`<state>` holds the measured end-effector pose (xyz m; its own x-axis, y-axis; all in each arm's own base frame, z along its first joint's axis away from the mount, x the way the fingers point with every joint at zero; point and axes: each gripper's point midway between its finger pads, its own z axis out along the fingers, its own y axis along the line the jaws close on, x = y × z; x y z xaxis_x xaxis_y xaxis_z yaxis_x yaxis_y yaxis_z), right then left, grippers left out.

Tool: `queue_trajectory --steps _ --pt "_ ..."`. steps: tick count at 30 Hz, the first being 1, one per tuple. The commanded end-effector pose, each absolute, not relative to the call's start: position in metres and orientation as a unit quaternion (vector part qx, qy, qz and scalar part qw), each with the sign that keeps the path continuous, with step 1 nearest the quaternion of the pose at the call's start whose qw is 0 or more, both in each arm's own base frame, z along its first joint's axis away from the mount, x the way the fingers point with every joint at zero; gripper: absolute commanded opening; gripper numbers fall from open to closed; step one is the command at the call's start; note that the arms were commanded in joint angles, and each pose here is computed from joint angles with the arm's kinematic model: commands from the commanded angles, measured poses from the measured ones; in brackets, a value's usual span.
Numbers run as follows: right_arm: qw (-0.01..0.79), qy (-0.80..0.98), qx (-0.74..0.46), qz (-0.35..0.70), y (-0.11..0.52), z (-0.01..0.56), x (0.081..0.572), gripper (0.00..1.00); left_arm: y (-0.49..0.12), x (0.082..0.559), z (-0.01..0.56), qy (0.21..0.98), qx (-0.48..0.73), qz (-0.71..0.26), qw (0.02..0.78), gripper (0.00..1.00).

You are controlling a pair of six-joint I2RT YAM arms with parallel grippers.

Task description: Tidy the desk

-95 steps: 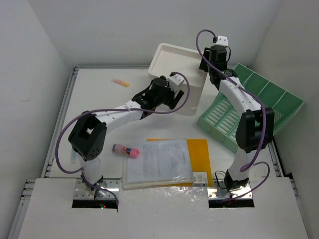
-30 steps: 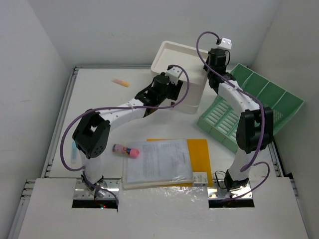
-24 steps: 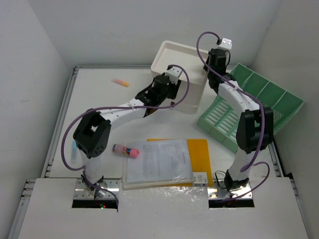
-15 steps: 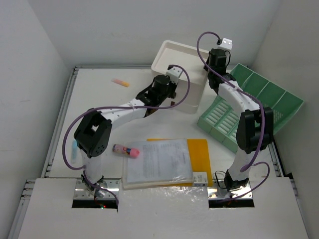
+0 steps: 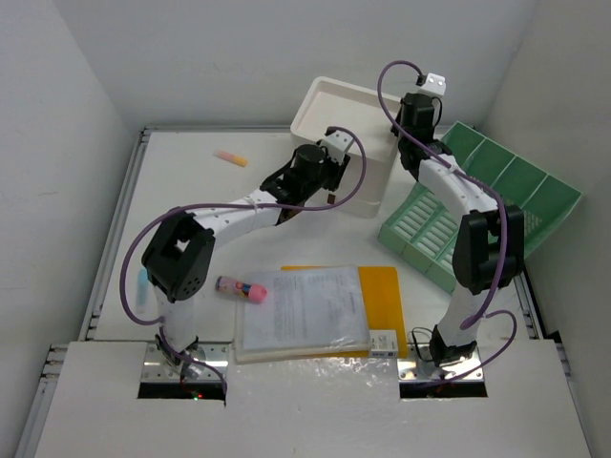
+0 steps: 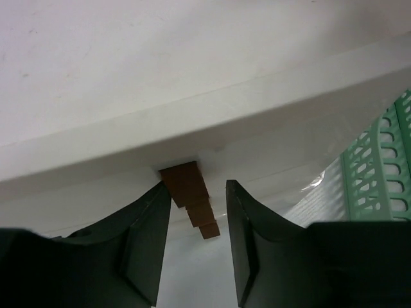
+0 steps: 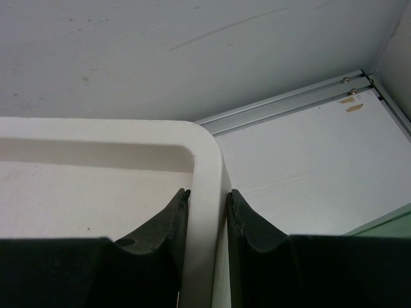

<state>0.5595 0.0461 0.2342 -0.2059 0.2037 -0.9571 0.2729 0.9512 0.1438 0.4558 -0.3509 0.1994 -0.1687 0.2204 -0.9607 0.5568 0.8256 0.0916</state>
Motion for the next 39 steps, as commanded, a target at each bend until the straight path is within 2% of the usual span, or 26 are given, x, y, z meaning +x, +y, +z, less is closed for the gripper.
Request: queue_trajectory --steps 1,5,7,8,9,15,24,34,39 --pt "0.533 0.838 0.111 -0.026 0.058 0.178 0.535 0.0 -0.363 0.46 0.243 0.696 0.273 -0.166 0.643 0.39" --pt "0.532 0.839 0.112 -0.026 0.058 0.176 0.536 0.0 -0.365 0.463 0.247 0.69 0.275 -0.163 0.649 0.39" --pt "0.532 0.839 0.114 -0.025 0.058 0.176 0.536 0.0 -0.363 0.47 0.247 0.693 0.264 -0.148 0.654 0.35" --pt "0.531 0.84 0.113 -0.025 0.059 0.175 0.536 0.0 -0.361 0.474 0.244 0.696 0.26 -0.14 0.654 0.32" --pt "0.531 0.84 0.113 -0.025 0.059 0.175 0.536 0.0 -0.358 0.478 0.245 0.697 0.251 -0.131 0.659 0.24" --pt "0.529 0.84 0.112 -0.028 0.059 0.173 0.535 0.0 -0.361 0.489 0.231 0.711 0.234 -0.124 0.652 0.0" --pt "0.53 0.84 0.111 -0.028 0.062 0.172 0.536 0.0 -0.368 0.479 0.242 0.706 0.241 -0.158 0.647 0.0" --pt "0.534 0.837 0.113 -0.038 0.058 0.179 0.535 0.0 -0.347 0.422 0.247 0.694 0.32 -0.176 0.62 0.0" --pt "0.531 0.837 0.123 -0.049 0.053 0.18 0.534 0.0 -0.341 0.408 0.238 0.704 0.341 -0.177 0.597 0.0"
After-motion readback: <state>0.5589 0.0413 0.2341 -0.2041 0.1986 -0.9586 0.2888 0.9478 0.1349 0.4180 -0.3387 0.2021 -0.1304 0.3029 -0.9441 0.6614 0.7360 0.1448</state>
